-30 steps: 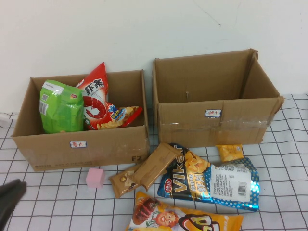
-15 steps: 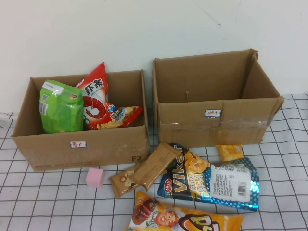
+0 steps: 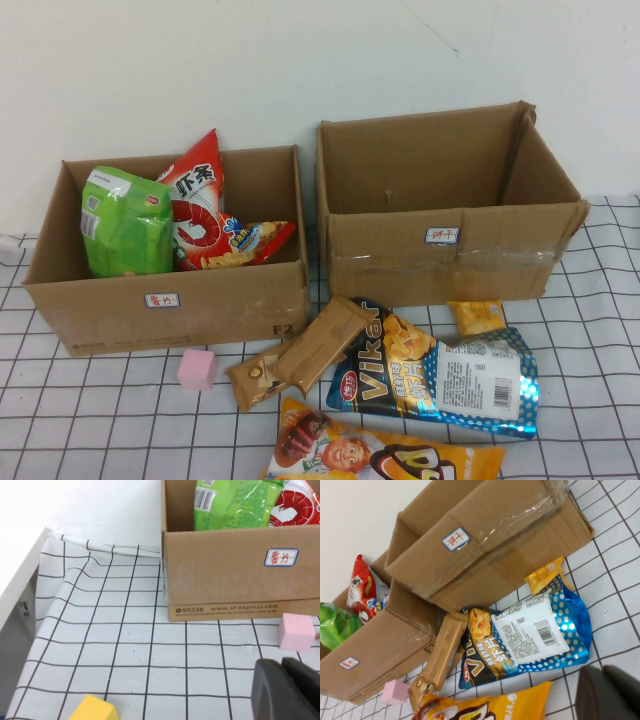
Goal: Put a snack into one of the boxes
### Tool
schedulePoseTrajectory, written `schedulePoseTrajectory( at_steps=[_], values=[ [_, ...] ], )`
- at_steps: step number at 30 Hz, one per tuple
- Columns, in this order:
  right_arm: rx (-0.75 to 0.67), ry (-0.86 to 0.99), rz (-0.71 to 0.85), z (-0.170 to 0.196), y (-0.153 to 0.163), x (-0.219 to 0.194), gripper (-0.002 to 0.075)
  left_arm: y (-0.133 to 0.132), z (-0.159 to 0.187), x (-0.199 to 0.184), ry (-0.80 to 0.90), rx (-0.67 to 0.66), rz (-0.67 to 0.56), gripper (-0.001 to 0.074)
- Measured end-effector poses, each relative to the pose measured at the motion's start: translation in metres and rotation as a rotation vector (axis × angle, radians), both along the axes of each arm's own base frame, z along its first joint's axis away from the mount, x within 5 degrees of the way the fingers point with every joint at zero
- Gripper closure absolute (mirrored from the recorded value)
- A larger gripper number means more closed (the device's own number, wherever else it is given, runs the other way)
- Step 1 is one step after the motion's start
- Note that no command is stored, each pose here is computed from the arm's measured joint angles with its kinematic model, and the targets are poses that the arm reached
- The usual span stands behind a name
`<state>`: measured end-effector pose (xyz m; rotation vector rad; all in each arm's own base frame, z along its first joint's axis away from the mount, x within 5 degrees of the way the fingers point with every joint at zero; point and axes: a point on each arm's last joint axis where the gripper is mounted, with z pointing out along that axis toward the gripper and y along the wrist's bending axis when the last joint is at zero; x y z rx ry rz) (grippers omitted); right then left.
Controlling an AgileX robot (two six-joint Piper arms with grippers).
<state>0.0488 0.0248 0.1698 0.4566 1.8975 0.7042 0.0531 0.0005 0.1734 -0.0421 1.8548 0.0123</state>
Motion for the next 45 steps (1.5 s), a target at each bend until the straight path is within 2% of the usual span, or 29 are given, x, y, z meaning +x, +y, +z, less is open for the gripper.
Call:
schedulePoseTrajectory(
  at_steps=[22,26,31,33,39,45],
  values=[
    [-0.028,-0.008,0.006,0.000,0.000,0.000,0.0727,0.000,0.000,0.000,0.006,-0.010,-0.002,0.0736],
    [-0.219,-0.154,-0.049,0.008,-0.009,0.005,0.0727,0.000,0.000,0.000,0.006,-0.011,-0.002,0.0736],
    [-0.659,-0.377,-0.143,0.025,-0.024,0.008,0.0727,0.000,0.000,0.000,0.006,-0.013,-0.001,0.0736],
    [-0.761,-0.383,-0.130,0.025,-0.025,0.008,0.0727,0.000,0.000,0.000,0.006,-0.011,-0.002,0.0736],
    [-0.875,-0.219,-0.057,0.010,-0.027,0.006,0.0727,0.000,0.000,0.000,0.006,-0.013,-0.002,0.0736],
    [-0.821,-0.076,-0.064,-0.001,-0.031,0.003,0.0727,-0.001,0.000,0.000,0.008,-0.013,-0.002,0.0736]
  ],
)
